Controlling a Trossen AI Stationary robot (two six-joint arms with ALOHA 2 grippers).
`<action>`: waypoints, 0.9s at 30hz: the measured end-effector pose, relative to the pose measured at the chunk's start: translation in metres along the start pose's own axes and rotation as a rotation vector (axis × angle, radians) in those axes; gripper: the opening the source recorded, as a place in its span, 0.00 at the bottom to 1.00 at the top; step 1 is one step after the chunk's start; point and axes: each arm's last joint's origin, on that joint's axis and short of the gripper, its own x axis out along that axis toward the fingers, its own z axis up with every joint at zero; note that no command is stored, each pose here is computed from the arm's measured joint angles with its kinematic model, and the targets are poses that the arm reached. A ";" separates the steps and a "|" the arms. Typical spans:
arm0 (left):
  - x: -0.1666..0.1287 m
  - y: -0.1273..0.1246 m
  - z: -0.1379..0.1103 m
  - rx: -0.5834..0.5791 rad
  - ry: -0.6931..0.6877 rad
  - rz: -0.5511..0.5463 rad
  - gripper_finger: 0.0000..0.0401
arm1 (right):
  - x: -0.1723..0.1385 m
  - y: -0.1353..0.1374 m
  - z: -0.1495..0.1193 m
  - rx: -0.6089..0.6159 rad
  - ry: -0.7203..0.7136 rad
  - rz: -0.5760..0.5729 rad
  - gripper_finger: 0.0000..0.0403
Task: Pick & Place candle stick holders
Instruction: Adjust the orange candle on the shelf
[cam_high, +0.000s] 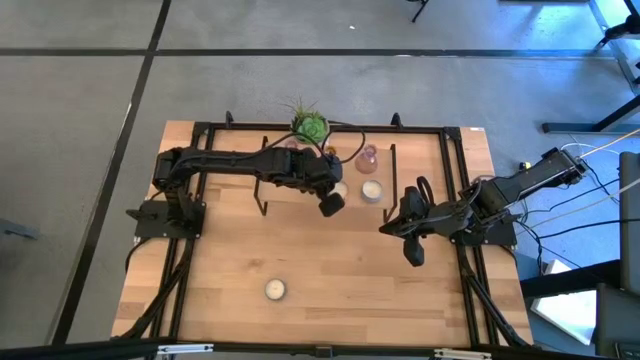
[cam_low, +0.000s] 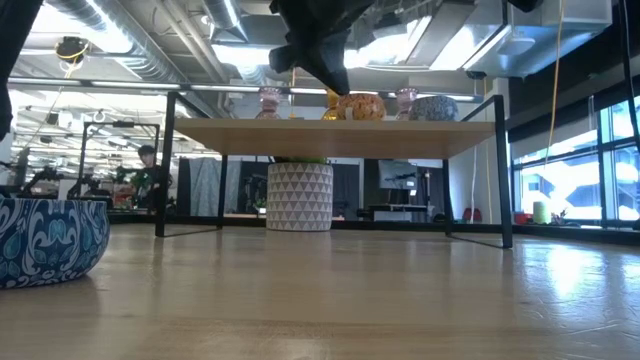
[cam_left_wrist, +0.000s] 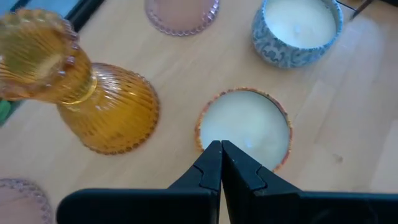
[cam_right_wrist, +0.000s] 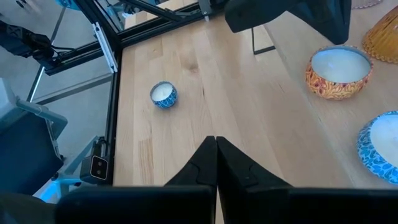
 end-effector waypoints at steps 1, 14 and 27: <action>0.000 0.000 0.000 0.000 0.005 -0.010 0.00 | 0.000 0.000 0.000 0.000 0.000 0.000 0.00; 0.003 -0.001 -0.002 0.014 0.037 -0.031 0.00 | 0.000 0.000 0.000 0.001 -0.003 0.002 0.00; 0.003 0.000 -0.003 0.023 0.043 -0.010 0.01 | 0.000 0.000 0.000 0.001 -0.003 0.002 0.00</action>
